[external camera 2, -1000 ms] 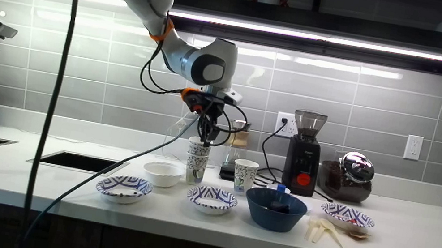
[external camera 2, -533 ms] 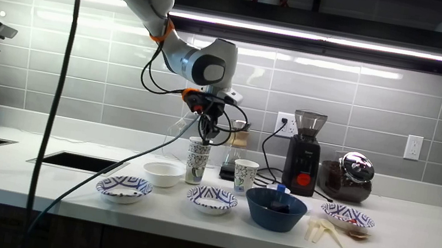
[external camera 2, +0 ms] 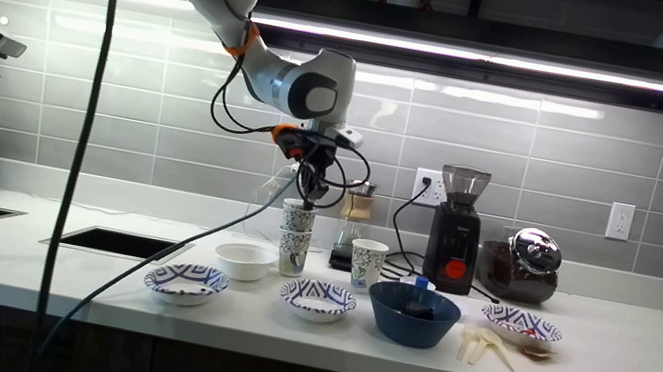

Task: Unstack the paper cups

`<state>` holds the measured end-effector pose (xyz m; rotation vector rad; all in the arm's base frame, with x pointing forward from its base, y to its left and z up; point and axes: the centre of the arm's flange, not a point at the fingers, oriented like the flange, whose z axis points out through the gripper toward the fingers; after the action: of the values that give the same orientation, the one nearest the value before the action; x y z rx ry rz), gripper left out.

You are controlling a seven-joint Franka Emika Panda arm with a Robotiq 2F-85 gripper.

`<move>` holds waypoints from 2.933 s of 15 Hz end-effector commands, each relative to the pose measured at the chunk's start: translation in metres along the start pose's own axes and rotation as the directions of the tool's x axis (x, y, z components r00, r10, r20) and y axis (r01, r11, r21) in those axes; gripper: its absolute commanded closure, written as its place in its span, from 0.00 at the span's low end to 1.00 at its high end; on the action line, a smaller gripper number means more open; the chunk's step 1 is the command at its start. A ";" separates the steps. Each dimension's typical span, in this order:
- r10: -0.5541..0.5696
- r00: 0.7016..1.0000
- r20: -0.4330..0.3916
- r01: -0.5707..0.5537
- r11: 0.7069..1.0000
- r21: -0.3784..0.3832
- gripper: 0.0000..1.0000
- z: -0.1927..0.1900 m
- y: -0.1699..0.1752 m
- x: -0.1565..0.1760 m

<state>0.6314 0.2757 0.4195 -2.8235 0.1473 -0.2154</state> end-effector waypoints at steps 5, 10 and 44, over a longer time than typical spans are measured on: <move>-0.005 1.000 -0.010 0.005 1.000 0.015 0.99 -0.047 -0.013 -0.005; -0.021 0.999 -0.041 0.021 1.000 0.008 0.99 -0.088 -0.016 -0.018; -0.197 0.980 -0.038 0.193 0.976 -0.103 0.99 -0.063 0.066 0.000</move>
<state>0.6060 0.1955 0.4512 -2.9656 -0.0889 -0.2850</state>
